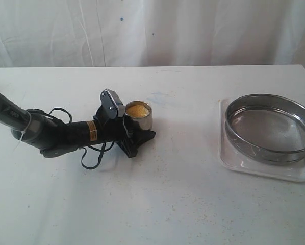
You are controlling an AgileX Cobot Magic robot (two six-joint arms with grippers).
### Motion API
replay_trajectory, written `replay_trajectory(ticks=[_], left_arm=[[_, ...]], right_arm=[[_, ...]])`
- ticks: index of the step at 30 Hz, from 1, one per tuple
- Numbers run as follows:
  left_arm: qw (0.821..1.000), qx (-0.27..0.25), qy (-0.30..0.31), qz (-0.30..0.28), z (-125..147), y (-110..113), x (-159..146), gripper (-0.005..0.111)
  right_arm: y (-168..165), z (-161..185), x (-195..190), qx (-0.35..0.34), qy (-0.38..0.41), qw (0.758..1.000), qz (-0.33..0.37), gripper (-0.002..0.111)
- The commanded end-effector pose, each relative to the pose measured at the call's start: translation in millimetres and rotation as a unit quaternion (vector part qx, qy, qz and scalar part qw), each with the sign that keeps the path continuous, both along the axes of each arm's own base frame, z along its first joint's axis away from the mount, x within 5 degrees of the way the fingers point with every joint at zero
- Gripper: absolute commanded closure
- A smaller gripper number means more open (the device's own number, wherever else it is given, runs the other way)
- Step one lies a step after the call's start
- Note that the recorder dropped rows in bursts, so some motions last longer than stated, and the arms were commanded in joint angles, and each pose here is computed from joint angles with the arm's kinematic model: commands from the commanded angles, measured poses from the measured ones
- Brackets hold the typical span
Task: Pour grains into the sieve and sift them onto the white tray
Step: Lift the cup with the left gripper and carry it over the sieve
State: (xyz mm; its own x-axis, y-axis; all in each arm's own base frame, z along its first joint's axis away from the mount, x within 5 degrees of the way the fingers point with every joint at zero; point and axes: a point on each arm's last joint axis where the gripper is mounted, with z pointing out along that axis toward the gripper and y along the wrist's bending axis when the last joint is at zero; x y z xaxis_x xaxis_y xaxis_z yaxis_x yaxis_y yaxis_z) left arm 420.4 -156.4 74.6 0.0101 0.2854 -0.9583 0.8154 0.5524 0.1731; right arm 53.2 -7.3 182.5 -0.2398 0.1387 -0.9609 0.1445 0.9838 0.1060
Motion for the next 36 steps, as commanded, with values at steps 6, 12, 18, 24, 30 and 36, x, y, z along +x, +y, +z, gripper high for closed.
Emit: replay_trajectory(ticks=[6, 12, 18, 24, 30, 36], left_arm=[[0.999, -0.032, -0.001, 0.012, 5.1, -1.8, 2.2, 0.107], [0.997, -0.077, 0.009, 0.026, 10.5, -1.6, 3.8, 0.107], [0.997, -0.077, 0.007, 0.029, 10.7, -1.2, 4.3, 0.107], [0.997, -0.076, 0.007, 0.027, 10.6, -1.4, 4.1, 0.107], [0.997, -0.074, 0.004, 0.026, 10.6, -1.5, 4.0, 0.107], [0.998, -0.057, -0.033, 0.001, 30.3, -3.8, 2.3, 0.107]], right_arm=[[-0.5, -0.2, -0.2, -0.004, -0.002, 1.000, -0.003, 0.108], [-0.5, -0.2, -0.2, -0.004, -0.002, 1.000, -0.003, 0.108], [-0.5, -0.2, -0.2, -0.004, -0.002, 1.000, -0.003, 0.108], [-0.5, -0.2, -0.2, -0.004, -0.002, 1.000, -0.003, 0.108], [-0.5, -0.2, -0.2, -0.004, -0.002, 1.000, -0.003, 0.108], [-0.5, -0.2, -0.2, -0.004, -0.002, 1.000, -0.003, 0.108]])
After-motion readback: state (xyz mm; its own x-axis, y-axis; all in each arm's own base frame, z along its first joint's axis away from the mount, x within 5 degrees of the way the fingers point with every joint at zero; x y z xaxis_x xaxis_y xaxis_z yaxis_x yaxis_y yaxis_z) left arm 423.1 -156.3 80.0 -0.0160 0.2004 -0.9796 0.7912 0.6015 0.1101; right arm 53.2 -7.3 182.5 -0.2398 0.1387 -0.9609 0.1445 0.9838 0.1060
